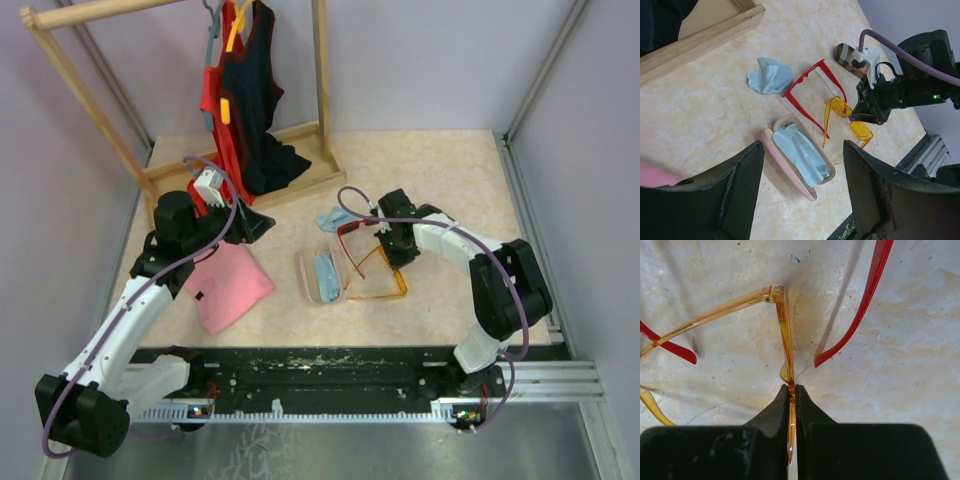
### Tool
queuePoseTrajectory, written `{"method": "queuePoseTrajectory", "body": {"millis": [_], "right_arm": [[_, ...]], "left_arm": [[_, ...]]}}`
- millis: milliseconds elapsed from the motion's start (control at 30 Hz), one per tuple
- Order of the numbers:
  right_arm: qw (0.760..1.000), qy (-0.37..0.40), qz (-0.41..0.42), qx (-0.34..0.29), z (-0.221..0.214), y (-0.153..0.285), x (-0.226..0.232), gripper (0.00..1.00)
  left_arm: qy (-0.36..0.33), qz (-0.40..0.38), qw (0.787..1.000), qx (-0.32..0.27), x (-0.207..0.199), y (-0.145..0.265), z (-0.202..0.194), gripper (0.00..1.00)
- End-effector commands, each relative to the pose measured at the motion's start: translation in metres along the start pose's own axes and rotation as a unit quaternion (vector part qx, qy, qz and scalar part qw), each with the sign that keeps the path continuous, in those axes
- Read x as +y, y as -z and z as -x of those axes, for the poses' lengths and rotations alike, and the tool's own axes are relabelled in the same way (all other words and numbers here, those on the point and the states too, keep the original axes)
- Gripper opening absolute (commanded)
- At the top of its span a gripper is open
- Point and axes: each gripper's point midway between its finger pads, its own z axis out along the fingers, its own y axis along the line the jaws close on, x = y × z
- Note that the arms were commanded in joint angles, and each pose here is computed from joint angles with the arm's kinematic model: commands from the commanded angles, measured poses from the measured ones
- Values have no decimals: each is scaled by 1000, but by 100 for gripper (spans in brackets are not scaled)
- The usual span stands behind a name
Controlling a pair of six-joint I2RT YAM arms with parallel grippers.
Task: Organize the sunglasses
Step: Pick up the sunglasses from the center of the board.
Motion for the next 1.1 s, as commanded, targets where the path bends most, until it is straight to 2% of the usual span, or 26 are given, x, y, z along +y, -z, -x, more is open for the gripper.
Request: {"method": "queuePoseTrajectory", "body": {"millis": [0,200,367,533,733,867,1067], "right_arm": [[999,6,-17,-33,15,22,-10,0],[996,18,-58,-62,24,70,-26,0],[986,2,-25,-162,49,122,-16,0],[958,1,63,-279,72,160,15,0],[918,-40,41,-393,80,189,4,0],[909,-44,61,-410,75,195,10,0],[901,-106,39,-419,71,195,-3,0]], "left_arm": [[-3,0,1000,-1,2,0,0,70],[-8,-7,1000,-1,-2,-1,5,70],[-20,7,1000,12,-7,-9,6,67],[-36,21,999,24,-26,-33,-4,66],[-52,19,998,38,-52,-64,-7,63],[-75,25,996,28,-71,-84,8,62],[-106,34,993,25,-99,-115,11,59]]}}
